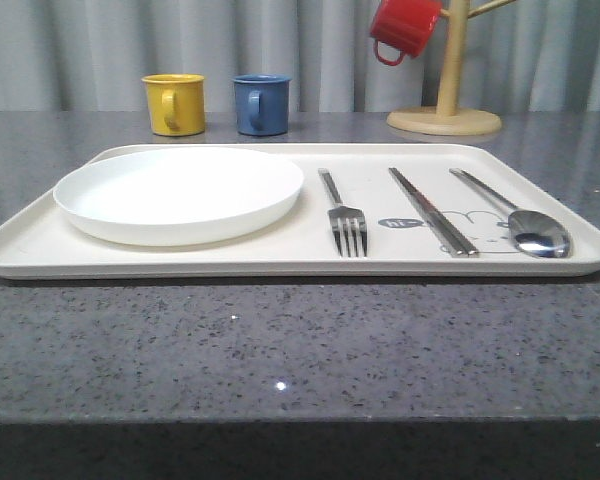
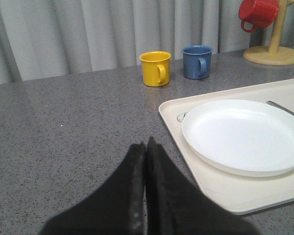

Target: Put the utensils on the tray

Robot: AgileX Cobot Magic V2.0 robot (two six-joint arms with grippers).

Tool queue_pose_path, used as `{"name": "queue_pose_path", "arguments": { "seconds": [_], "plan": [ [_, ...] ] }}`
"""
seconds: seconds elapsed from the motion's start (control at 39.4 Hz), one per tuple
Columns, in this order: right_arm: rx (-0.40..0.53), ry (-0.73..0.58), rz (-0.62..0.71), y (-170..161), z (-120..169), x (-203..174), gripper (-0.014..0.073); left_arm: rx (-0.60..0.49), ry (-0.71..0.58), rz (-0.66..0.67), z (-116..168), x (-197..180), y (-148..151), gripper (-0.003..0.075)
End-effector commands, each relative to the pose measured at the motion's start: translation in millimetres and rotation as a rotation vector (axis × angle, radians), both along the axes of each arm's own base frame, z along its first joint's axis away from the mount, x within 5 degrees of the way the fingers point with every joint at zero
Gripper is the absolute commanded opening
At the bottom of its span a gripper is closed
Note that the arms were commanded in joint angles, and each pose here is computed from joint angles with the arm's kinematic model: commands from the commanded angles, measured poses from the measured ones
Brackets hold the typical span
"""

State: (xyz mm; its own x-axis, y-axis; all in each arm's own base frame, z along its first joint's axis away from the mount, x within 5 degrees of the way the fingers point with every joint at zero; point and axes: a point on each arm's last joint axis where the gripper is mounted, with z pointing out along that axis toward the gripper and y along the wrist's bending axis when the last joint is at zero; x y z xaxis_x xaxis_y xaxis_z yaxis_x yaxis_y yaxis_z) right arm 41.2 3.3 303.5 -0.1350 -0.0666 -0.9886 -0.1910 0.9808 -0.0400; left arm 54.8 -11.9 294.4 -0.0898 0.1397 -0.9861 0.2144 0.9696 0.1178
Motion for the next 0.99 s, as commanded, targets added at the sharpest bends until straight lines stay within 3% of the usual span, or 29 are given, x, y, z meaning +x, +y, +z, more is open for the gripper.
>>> {"name": "queue_pose_path", "arguments": {
  "seconds": [0.0, 0.33, 0.63, 0.96],
  "plan": [
    [0.005, -0.087, 0.007, 0.5, 13.3, 0.0, -0.0067, -0.035, -0.094, 0.005, 15.3, 0.3, 0.2, -0.0018],
    [0.005, -0.087, 0.007, 0.5, 13.3, 0.0, -0.0067, -0.037, -0.24, 0.103, -23.4, -7.5, 7.0, -0.0018],
    [0.005, -0.087, 0.007, 0.5, 13.3, 0.0, -0.0067, -0.03, -0.15, 0.136, -75.0, -3.2, 8.2, -0.0018],
    [0.005, -0.087, 0.007, 0.5, 13.3, 0.0, -0.0067, -0.042, -0.143, 0.205, -88.6, -0.2, 11.7, -0.0018]
  ]
}}
